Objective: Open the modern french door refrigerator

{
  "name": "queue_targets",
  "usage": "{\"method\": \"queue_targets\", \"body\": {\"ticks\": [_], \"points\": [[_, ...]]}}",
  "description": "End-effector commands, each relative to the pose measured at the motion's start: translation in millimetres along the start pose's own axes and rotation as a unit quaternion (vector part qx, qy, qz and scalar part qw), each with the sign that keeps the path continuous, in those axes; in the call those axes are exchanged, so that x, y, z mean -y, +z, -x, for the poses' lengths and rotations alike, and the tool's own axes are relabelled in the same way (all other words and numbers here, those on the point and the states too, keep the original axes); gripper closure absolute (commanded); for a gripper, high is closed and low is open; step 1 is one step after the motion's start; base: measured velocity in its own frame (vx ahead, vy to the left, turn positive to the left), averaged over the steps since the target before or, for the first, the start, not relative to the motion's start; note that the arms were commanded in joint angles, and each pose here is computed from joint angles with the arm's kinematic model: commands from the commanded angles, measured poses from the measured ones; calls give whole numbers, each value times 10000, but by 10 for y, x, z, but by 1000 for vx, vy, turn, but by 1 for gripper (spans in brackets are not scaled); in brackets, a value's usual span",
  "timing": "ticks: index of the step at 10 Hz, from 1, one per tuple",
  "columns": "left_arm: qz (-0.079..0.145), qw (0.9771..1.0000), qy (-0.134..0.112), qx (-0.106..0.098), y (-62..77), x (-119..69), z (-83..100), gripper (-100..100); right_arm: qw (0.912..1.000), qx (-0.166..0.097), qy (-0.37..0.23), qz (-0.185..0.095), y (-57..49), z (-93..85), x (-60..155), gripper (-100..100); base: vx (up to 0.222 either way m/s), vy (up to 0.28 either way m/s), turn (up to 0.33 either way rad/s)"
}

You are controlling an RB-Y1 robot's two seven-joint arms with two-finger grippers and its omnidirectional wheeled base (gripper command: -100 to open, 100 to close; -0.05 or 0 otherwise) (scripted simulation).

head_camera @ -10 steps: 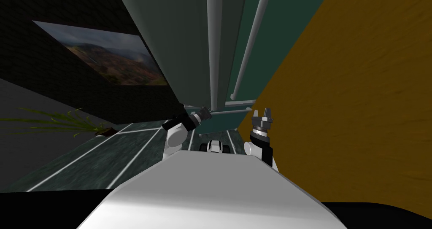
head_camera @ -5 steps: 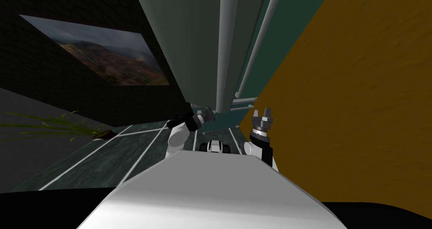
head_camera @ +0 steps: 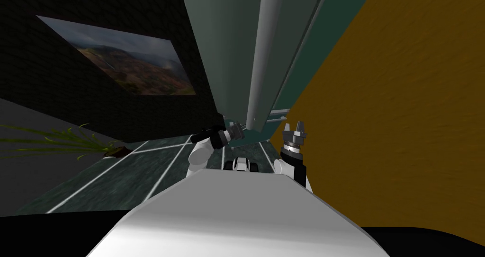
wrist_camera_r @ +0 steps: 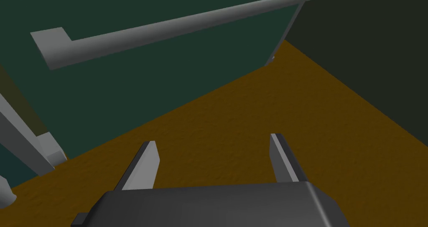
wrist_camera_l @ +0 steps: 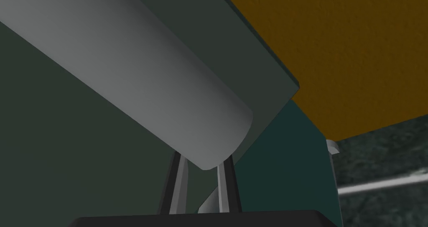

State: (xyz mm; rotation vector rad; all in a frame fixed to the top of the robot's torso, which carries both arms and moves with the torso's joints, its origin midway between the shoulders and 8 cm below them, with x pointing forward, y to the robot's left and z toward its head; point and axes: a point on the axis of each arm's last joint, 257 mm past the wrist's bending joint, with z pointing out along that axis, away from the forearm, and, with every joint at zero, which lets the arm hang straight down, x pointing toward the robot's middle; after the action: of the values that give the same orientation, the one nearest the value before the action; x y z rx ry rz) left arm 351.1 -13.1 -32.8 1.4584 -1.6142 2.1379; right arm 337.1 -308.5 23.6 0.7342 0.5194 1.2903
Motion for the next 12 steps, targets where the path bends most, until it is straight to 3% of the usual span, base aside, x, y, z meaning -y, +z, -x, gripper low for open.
{"method": "queue_targets", "body": {"ticks": [1, 4, 6, 7, 12], "points": [[382, 9982, 26, -470, 41, -222, -312, 100, 10000, 0, 0, 0, 0, 0, 0, 0, -2, 280, -72], [740, 9931, 53, -905, 32, -431, -578, 100, 10000, 0, 0, 0, 0, 0, 0, 0, -27, 233, -45], [971, 9880, 78, -1202, 7, -566, -756, 100, 10000, 0, 0, -1, 0, 0, 0, 0, -12, 235, -45], [1049, 9879, 20, -1140, -17, -533, -749, -100, 10000, 0, 0, -1, 0, 0, 0, 0, 20, 80, 191], [1363, 9801, 19, -1446, -126, -482, -1081, -100, 10000, 9, -10, -8, -6, 10, 4, 0, 31, -66, 205]]}}
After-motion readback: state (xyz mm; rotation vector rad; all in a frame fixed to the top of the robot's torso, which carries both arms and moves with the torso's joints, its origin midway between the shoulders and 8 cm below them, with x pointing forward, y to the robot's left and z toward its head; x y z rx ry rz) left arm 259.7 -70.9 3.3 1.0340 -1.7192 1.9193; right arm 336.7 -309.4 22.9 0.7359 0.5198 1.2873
